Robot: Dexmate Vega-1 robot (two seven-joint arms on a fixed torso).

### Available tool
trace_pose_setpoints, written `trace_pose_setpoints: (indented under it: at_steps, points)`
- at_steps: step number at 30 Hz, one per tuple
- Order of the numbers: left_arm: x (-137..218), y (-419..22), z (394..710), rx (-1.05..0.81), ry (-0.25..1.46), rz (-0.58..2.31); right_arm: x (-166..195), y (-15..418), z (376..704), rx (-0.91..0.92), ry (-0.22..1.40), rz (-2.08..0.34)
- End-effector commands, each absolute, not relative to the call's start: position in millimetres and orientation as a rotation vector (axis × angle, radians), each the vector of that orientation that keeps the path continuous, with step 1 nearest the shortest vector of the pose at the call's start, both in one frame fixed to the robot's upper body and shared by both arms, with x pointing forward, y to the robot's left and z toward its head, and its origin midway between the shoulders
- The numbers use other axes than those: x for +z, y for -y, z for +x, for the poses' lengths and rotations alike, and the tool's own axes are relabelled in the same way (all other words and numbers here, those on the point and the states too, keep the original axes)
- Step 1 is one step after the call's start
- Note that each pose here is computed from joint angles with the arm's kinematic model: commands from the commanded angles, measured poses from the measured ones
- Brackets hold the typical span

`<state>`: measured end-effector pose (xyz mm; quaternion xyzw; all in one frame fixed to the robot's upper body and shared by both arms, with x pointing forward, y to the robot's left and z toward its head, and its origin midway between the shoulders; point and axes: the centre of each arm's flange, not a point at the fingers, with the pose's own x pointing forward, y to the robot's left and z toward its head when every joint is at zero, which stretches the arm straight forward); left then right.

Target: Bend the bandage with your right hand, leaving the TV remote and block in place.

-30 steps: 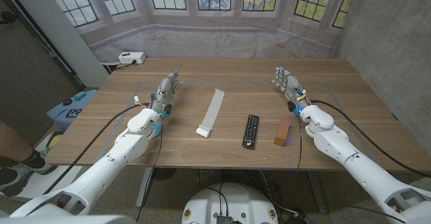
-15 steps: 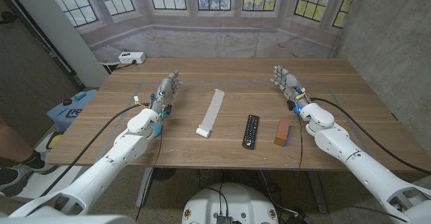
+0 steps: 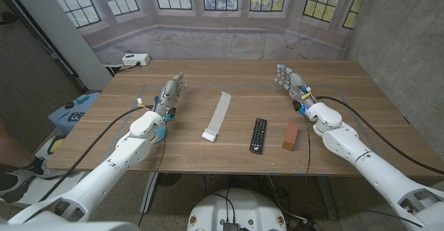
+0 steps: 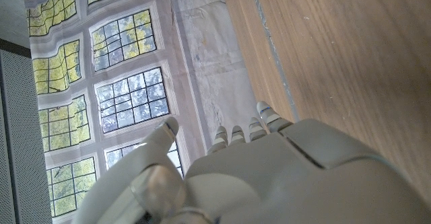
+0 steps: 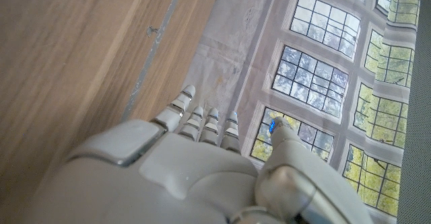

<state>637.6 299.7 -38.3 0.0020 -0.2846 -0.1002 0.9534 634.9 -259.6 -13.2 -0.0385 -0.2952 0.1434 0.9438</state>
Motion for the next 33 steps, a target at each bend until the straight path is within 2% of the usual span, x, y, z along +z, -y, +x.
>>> trace_pose_setpoints:
  at_steps: [1, 33]
  points:
    - [-37, -306, 638, -0.208, 0.582, 0.022, -3, 241, 628, 0.322, 0.629, -0.153]
    - [-50, -301, 625, -0.207, 0.583, 0.021, 30, 204, 622, 0.394, 0.636, -0.445]
